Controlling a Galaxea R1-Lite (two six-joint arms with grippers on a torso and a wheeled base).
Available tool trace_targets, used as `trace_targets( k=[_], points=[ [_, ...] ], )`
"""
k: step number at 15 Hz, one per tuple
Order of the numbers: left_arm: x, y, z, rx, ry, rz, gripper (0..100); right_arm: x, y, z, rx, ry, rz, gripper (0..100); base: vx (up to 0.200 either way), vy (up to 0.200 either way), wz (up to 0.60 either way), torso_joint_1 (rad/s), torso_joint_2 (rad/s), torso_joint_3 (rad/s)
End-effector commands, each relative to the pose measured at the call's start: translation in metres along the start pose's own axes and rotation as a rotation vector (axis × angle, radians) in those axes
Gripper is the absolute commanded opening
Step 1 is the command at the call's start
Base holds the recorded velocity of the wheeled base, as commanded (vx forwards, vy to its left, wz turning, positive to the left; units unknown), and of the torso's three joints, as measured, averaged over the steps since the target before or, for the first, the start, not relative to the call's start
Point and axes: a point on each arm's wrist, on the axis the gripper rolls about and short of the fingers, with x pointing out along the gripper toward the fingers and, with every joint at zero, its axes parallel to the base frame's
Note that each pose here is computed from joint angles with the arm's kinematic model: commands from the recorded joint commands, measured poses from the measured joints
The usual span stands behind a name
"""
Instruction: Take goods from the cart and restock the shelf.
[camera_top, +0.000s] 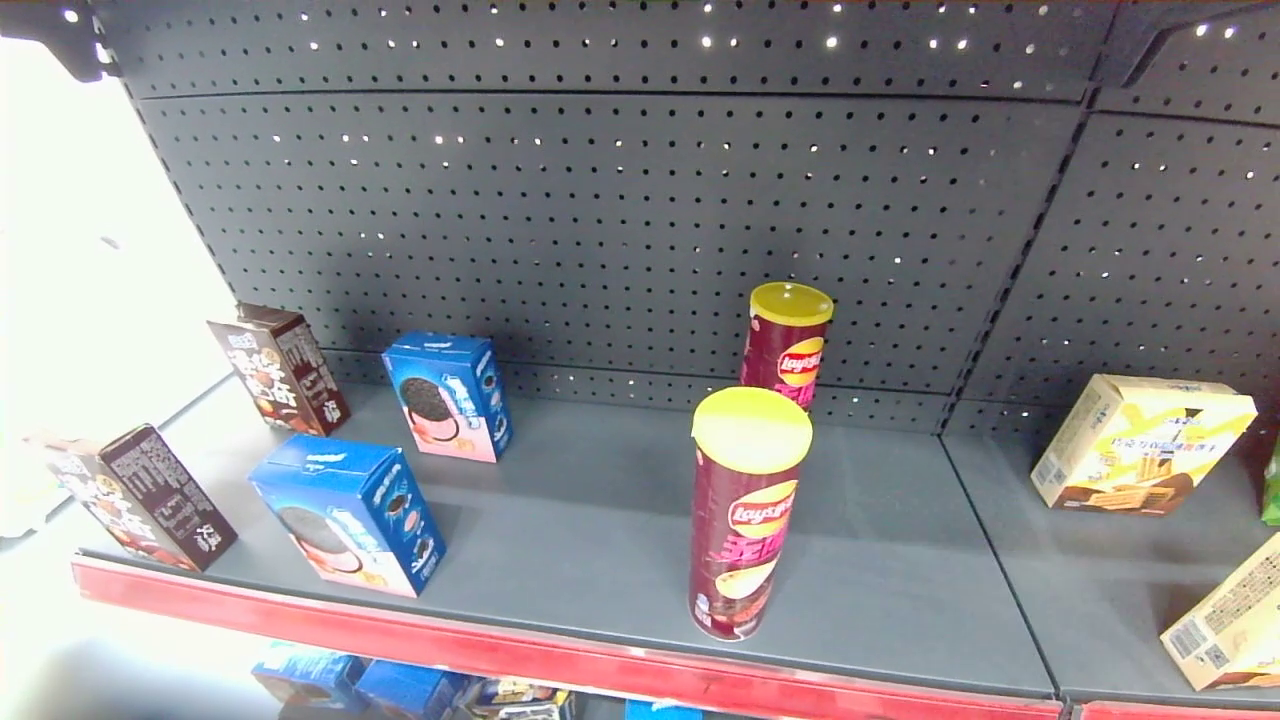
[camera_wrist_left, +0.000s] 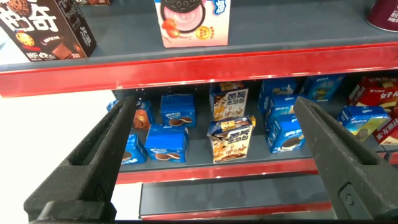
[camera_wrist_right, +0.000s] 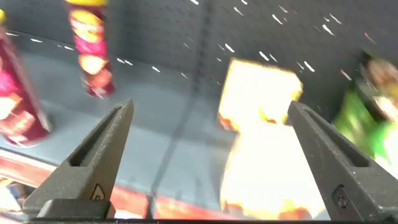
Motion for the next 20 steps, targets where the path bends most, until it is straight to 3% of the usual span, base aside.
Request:
trace_targets(
  k=[1, 8, 16, 17, 20],
  points=[
    [0.0, 0.0, 0.0, 0.001, 0.001, 0.0, 100, -0.021, 0.005, -0.023, -0.003, -0.052, -0.05, 100, 0.0, 0.0, 0.0, 0.0, 0.0, 0.0],
    [0.0, 0.0, 0.0, -0.001, 0.001, 0.0, 100, -0.027, 0.012, -0.083, 0.007, 0.013, -0.008, 100, 0.0, 0.0, 0.0, 0.0, 0.0, 0.0],
    [0.0, 0.0, 0.0, 0.001, 0.001, 0.0, 100, -0.029, 0.015, -0.092, 0.079, 0.075, 0.033, 100, 0.0, 0.0, 0.0, 0.0, 0.0, 0.0],
    [0.0, 0.0, 0.0, -0.001, 0.001, 0.0, 100, -0.03, 0.015, -0.097, 0.108, 0.124, 0.023, 100, 0.0, 0.0, 0.0, 0.0, 0.0, 0.0],
    [0.0, 0.0, 0.0, -0.001, 0.001, 0.0, 100, -0.03, 0.014, -0.097, 0.149, 0.131, -0.012, 100, 0.0, 0.0, 0.0, 0.0, 0.0, 0.0]
  ],
)
